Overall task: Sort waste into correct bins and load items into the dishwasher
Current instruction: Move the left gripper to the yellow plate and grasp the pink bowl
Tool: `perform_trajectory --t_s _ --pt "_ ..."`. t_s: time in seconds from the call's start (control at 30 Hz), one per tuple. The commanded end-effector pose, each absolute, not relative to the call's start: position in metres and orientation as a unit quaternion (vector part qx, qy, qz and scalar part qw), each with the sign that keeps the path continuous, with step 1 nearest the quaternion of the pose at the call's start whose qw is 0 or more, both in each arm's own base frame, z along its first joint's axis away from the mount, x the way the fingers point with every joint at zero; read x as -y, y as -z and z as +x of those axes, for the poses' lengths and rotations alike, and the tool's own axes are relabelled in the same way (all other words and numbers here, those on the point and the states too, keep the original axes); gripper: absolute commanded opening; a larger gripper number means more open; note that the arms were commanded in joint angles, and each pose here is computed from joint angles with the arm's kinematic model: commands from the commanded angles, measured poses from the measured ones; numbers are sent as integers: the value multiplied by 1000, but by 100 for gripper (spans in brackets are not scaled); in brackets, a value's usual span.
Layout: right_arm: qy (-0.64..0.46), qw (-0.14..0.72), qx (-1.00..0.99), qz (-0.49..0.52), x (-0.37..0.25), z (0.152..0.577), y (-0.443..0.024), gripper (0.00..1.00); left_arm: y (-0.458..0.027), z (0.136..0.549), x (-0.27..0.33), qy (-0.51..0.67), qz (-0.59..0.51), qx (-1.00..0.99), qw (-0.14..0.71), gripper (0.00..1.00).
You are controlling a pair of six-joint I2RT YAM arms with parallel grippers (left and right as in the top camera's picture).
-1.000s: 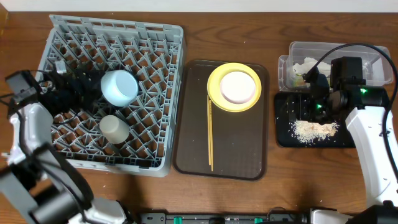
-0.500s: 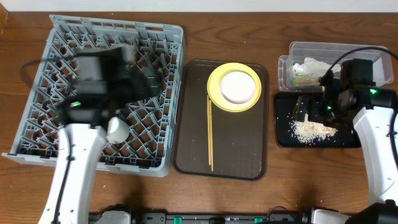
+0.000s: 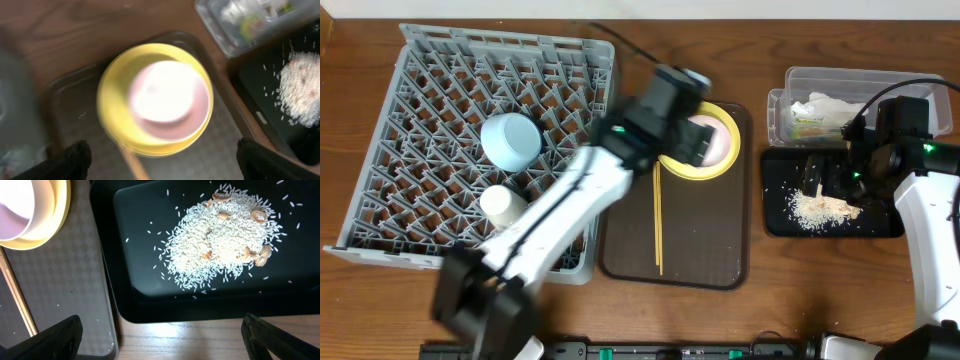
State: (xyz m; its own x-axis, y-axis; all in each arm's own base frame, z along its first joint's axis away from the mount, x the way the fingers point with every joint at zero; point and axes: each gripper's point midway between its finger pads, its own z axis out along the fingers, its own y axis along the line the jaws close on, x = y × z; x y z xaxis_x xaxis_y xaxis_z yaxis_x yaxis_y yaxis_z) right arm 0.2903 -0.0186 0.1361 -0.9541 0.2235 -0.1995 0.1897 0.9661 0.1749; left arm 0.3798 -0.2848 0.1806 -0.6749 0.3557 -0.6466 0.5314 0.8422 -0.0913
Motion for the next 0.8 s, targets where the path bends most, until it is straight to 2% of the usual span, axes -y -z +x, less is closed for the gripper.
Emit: perform_trajectory --t_s 0.0,0.17,0.47,0.6,0.7,0.77 --pt "-75 126 -983 113 21 294 -147 99 -160 386 312 121 297 -888 330 93" --pt "-75 125 -983 113 21 293 -147 99 -119 396 338 125 310 -885 324 92" --pt "-75 125 -983 113 21 293 -147 99 -51 397 343 107 318 -900 278 90" --pt "-75 125 -983 113 21 293 -147 99 -38 395 340 101 319 -905 264 80" --pt "-75 125 -983 113 21 293 -147 99 -37 396 336 89 317 -907 264 63" --pt "-75 125 -983 113 21 293 -147 99 -36 397 331 76 313 -909 264 46"
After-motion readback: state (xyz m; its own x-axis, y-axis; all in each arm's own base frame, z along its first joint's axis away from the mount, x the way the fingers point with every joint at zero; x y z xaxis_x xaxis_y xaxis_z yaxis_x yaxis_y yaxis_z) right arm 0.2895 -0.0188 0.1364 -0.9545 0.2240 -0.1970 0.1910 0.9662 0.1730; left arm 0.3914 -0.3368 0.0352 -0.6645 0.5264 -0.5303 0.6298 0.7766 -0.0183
